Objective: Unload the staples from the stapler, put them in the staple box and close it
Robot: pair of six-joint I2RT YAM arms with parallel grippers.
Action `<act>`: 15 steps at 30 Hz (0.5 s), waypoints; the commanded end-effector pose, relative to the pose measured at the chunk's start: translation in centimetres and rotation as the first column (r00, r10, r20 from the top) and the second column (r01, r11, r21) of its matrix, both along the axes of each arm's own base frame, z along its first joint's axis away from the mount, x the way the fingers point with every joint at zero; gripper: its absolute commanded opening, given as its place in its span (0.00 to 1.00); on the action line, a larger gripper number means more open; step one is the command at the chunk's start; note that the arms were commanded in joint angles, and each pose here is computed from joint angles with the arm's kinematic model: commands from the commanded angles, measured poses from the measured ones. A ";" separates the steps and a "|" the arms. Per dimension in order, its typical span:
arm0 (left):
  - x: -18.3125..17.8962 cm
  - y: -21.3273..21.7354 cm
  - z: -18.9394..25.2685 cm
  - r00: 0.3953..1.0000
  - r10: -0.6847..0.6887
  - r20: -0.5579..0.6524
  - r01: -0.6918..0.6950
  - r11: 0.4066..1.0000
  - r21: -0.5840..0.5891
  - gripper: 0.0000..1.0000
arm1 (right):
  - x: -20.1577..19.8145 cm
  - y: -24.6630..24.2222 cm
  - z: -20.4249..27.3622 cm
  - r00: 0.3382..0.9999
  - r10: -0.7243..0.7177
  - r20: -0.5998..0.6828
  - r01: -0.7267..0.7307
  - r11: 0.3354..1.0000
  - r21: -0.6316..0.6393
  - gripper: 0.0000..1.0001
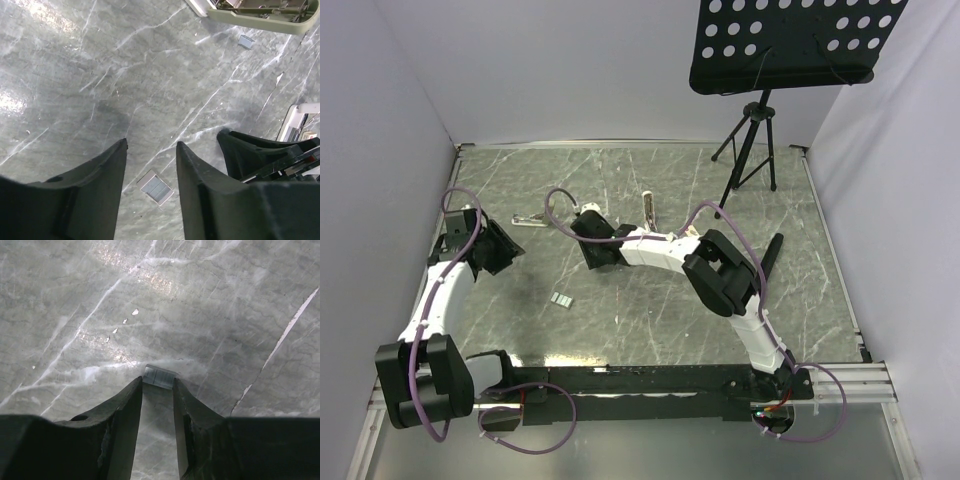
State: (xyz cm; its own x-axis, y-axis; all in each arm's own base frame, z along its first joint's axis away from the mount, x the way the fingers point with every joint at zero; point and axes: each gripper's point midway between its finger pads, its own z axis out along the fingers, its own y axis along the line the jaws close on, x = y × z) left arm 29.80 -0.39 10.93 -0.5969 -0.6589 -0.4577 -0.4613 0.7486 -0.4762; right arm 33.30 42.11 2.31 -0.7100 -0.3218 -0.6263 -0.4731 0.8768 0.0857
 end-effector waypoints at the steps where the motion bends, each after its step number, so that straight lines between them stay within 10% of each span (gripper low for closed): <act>1: 0.5 0.2 -0.1 1.000 0.008 0.004 -0.008 1.000 -0.001 0.50 | -0.5 0.5 0.3 0.999 0.033 0.021 -0.033 0.999 0.006 0.37; 10: 0.3 1.8 -1.5 0.993 0.094 -0.066 -0.094 0.996 0.003 0.52 | -2.4 1.7 3.1 0.991 0.124 0.055 -0.127 0.990 0.057 0.34; 15: -0.5 0.8 -4.1 0.986 0.085 -0.142 -0.114 0.971 -0.208 0.54 | -4.5 2.9 5.4 0.972 0.213 0.098 -0.224 0.968 0.116 0.34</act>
State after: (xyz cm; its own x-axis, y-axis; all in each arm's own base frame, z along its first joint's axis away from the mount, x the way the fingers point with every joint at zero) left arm 29.64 1.24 8.54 -0.5726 -0.7252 -0.3823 -0.5696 0.6873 -0.4507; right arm 30.69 42.48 2.66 -0.6634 -0.3932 -0.6366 -0.5671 0.8192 0.0851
